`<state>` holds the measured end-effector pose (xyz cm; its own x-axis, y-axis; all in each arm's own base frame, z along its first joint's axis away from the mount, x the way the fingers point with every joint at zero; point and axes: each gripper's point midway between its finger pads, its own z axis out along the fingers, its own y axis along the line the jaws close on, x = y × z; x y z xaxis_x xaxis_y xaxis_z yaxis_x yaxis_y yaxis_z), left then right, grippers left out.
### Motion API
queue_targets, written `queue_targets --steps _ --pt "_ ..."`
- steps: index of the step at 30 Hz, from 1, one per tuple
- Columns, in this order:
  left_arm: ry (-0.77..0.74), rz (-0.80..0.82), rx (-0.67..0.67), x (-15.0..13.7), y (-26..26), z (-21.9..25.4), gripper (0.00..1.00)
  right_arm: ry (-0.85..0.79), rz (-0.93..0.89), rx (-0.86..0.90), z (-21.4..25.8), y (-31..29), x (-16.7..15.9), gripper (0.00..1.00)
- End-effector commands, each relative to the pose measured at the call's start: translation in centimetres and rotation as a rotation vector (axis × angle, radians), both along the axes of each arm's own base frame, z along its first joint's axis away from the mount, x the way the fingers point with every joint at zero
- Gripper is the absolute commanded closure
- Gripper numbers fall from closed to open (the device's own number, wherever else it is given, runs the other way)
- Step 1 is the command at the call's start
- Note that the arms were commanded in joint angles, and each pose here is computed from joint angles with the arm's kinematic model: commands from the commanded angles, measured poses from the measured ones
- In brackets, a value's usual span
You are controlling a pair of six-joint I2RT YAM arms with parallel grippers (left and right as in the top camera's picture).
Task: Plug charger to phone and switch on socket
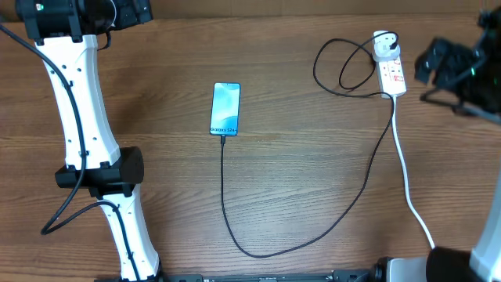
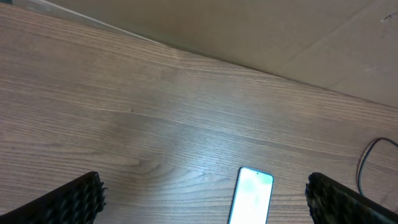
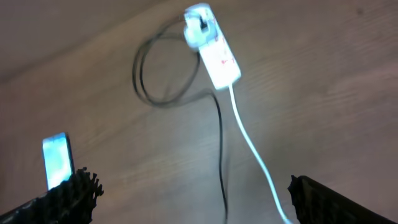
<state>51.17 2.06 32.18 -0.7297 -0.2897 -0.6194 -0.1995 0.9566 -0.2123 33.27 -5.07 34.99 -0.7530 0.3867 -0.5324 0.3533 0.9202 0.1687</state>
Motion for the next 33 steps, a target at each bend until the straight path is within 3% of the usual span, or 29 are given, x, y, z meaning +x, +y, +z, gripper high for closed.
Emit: queue_targets --steps 1,16,24,33 --pt "0.002 0.005 -0.002 -0.1 -0.3 0.1 0.0 -0.006 0.021 -0.007 1.3 0.7 -2.9 0.0" --pt "0.002 0.005 -0.002 -0.1 -0.3 0.1 0.0 -0.004 0.11 -0.05 2.0 1.4 -5.4 0.0" --pt "0.002 0.005 -0.002 -0.1 -0.3 0.1 0.01 -0.394 0.156 -0.152 5.7 2.4 -4.9 0.0" --pt "0.002 0.005 -0.002 -0.1 -0.3 0.1 0.0 -0.72 0.189 -0.197 1.6 4.0 -6.5 0.0"
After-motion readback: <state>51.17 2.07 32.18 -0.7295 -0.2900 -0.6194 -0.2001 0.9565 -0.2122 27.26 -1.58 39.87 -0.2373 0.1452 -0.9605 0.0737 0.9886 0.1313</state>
